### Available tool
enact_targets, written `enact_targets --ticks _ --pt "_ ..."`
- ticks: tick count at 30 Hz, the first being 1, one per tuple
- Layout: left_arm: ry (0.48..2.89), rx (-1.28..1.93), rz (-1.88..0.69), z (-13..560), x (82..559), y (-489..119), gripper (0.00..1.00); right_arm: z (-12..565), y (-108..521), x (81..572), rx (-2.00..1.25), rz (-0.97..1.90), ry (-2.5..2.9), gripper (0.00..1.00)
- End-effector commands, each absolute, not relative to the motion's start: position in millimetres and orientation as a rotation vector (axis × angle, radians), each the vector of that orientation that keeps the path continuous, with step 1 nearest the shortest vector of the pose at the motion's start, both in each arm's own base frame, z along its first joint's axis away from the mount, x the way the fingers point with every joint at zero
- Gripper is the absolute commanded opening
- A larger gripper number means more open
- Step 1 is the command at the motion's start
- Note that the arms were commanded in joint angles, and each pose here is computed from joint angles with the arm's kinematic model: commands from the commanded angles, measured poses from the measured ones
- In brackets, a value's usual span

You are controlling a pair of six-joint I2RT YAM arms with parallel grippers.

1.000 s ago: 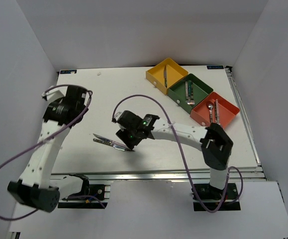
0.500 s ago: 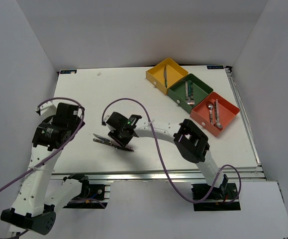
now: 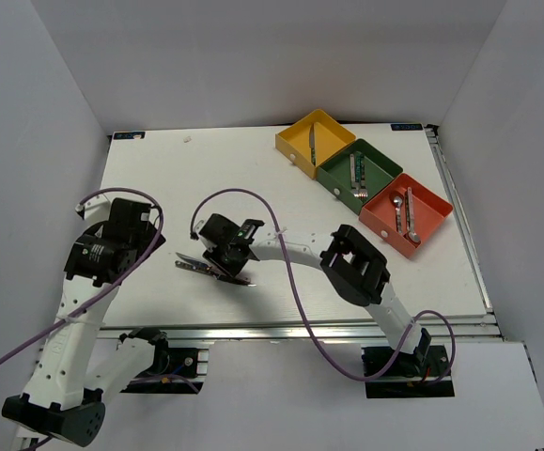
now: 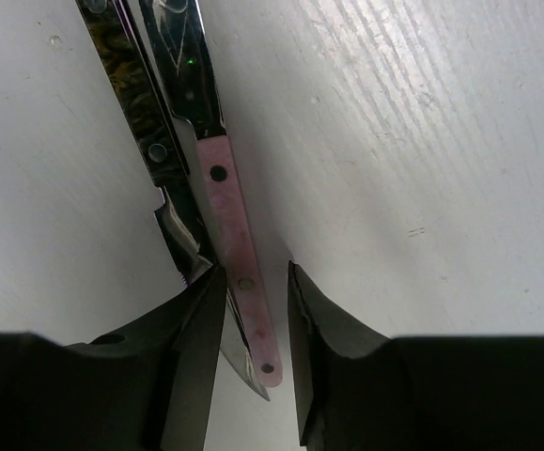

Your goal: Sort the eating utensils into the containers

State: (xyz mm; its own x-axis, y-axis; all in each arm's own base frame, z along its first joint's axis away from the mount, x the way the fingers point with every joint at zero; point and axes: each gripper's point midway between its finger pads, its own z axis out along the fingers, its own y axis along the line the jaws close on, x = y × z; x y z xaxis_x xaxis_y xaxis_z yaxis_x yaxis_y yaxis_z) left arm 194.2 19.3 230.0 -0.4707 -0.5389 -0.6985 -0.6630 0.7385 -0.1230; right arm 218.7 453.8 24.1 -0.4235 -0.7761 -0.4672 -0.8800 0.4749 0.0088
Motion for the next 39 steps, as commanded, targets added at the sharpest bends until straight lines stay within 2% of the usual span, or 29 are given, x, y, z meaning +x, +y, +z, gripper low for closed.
enact_targets --ticks 1,14,15,16,17,21,23,28,31,37,39 --pt "2.192 -0.881 0.177 226.7 195.6 14.8 0.98 7.3 444.2 222.0 -1.394 0.313 2.356 0.38" --pt "2.235 -0.861 0.188 209.5 196.5 12.0 0.98 -20.5 414.0 228.9 -1.421 0.232 2.412 0.29" --pt "2.235 -0.861 0.188 208.4 197.0 11.9 0.98 -24.7 411.5 227.6 -1.426 0.225 2.420 0.26" --pt "2.239 -0.861 0.187 206.5 196.9 11.3 0.98 -28.0 408.5 226.3 -1.431 0.215 2.429 0.15" --pt "2.240 -0.859 0.187 206.2 197.1 11.0 0.98 -29.9 406.0 226.4 -1.434 0.204 2.435 0.11" --pt "2.239 -0.851 0.191 204.9 199.6 11.1 0.98 -13.5 399.7 245.0 -1.291 0.227 2.482 0.01" --pt "2.248 -0.844 0.198 200.4 199.3 11.4 0.98 5.4 403.0 257.8 -1.182 0.289 2.495 0.00" --pt "2.290 -0.813 0.195 178.7 196.3 8.2 0.98 91.6 399.0 322.4 -0.901 0.467 2.428 0.00" --pt "2.337 -0.791 0.192 161.8 192.5 4.8 0.98 139.9 365.5 379.2 -0.618 0.498 2.412 0.00" --pt "2.489 -0.703 0.100 118.5 194.4 -18.8 0.98 165.5 267.5 492.3 -0.121 0.402 2.408 0.00" --pt "2.498 -0.682 0.069 112.3 200.6 -24.4 0.98 150.7 242.2 519.5 -0.042 0.354 2.421 0.00"
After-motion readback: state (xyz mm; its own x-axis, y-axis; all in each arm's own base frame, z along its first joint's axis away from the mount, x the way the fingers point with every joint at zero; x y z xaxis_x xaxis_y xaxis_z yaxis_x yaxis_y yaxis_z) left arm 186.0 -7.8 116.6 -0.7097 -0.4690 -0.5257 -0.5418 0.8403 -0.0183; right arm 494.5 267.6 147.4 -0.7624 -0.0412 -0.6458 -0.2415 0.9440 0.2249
